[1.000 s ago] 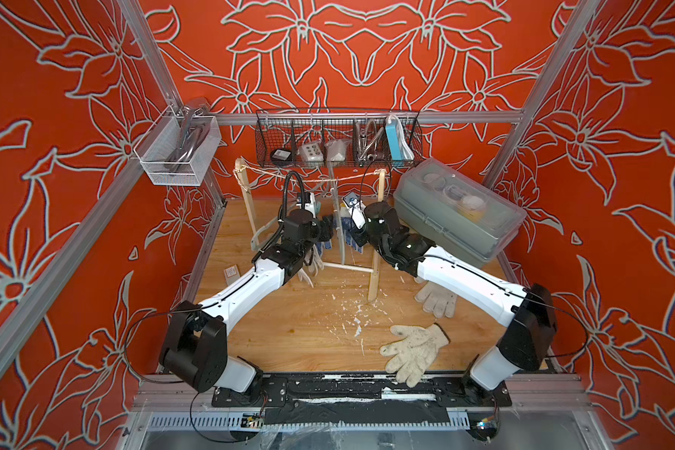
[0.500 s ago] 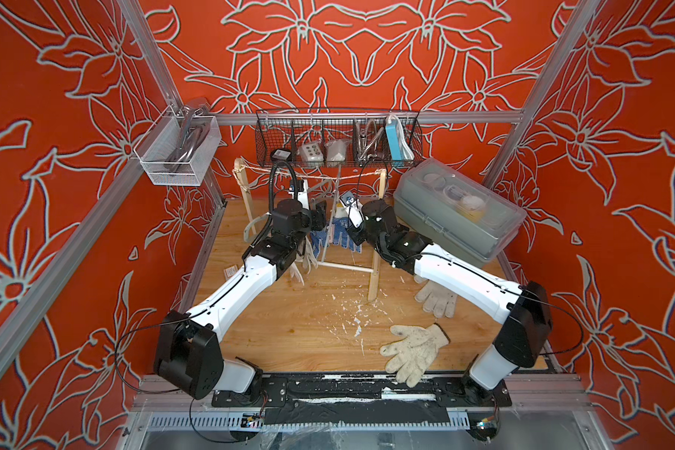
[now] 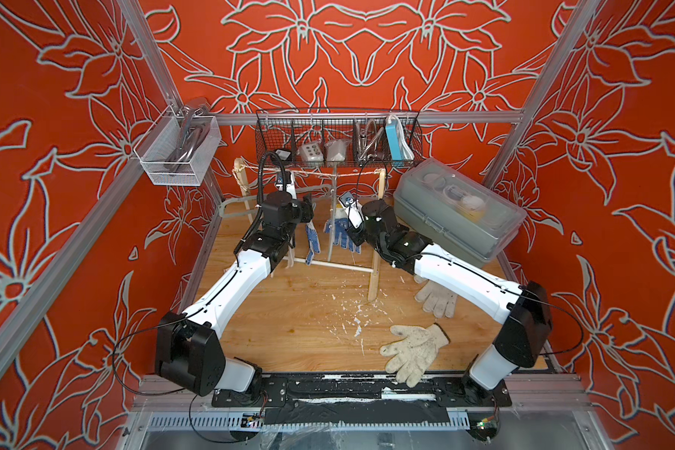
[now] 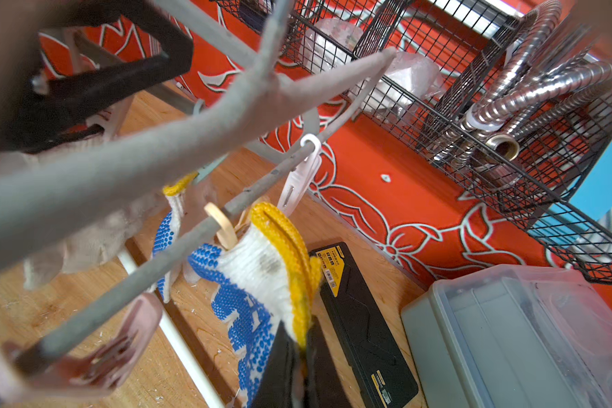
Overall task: Clip the gloves onto a hanger to dry
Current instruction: Adjust the hanger on the clothesline.
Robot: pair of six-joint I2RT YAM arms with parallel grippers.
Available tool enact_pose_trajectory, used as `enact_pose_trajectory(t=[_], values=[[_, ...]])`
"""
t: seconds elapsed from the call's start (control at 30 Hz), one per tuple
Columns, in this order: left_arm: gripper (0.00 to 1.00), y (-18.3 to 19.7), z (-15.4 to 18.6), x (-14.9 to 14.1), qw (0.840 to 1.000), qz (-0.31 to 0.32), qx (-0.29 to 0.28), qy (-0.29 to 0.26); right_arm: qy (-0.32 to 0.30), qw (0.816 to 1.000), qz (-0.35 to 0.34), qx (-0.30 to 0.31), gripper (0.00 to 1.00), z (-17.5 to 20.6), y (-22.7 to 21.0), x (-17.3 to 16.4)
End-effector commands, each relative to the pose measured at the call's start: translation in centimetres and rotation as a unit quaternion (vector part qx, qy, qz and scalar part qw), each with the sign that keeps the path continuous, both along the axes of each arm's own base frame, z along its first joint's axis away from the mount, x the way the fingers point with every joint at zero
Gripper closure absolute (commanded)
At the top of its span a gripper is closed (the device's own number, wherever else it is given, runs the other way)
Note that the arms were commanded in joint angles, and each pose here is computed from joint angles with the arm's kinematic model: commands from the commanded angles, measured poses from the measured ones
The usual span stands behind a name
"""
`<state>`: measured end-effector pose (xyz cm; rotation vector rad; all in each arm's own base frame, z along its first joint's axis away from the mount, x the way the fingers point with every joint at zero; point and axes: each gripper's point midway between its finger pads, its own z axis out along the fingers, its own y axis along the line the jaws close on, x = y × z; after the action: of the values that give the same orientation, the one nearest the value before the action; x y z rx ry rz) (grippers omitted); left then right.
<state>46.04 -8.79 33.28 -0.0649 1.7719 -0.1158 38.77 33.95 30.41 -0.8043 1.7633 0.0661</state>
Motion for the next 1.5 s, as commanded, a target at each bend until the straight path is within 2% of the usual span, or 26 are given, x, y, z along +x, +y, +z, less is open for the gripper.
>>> enact_pose_trajectory(t=[0.0,0.23,0.4,0.5,0.6,0.67,1.0,1.2,1.47], values=[[0.34,2.3,2.7,-0.4,0.999,0.036,0.004,-0.029,-0.007,1.000,0.010,0.009,1.00,1.1,0.0,-0.6],[0.34,4.6,2.9,-1.0,0.996,0.084,0.009,-0.026,-0.001,1.000,0.014,0.007,1.00,0.7,-0.1,-0.9],[0.33,4.8,3.3,-1.5,0.996,0.087,0.001,-0.030,0.001,1.000,0.016,0.005,1.00,0.5,-0.2,-1.1],[0.33,4.0,3.4,-2.2,0.998,0.060,-0.013,-0.034,0.000,1.000,0.014,0.006,1.00,0.7,-0.4,-1.1],[0.34,1.3,3.0,-2.7,0.999,-0.019,-0.036,-0.035,-0.004,1.000,0.010,0.007,1.00,1.1,-0.6,-1.1],[0.34,0.3,2.4,-2.9,0.998,-0.046,-0.045,-0.025,-0.006,1.000,-0.001,0.006,1.00,1.3,-0.9,-0.8],[0.35,-3.5,0.9,-3.1,0.991,-0.111,-0.071,-0.005,0.011,0.997,-0.079,0.014,1.00,1.6,-2.8,0.3],[0.35,-5.5,0.5,-4.2,0.989,-0.126,-0.077,0.007,0.018,0.993,-0.119,0.019,1.00,1.4,-3.8,0.7],[0.34,-7.4,-0.7,-4.3,0.983,-0.150,-0.104,0.022,0.005,0.995,-0.097,0.038,1.00,2.1,-2.2,1.4]])
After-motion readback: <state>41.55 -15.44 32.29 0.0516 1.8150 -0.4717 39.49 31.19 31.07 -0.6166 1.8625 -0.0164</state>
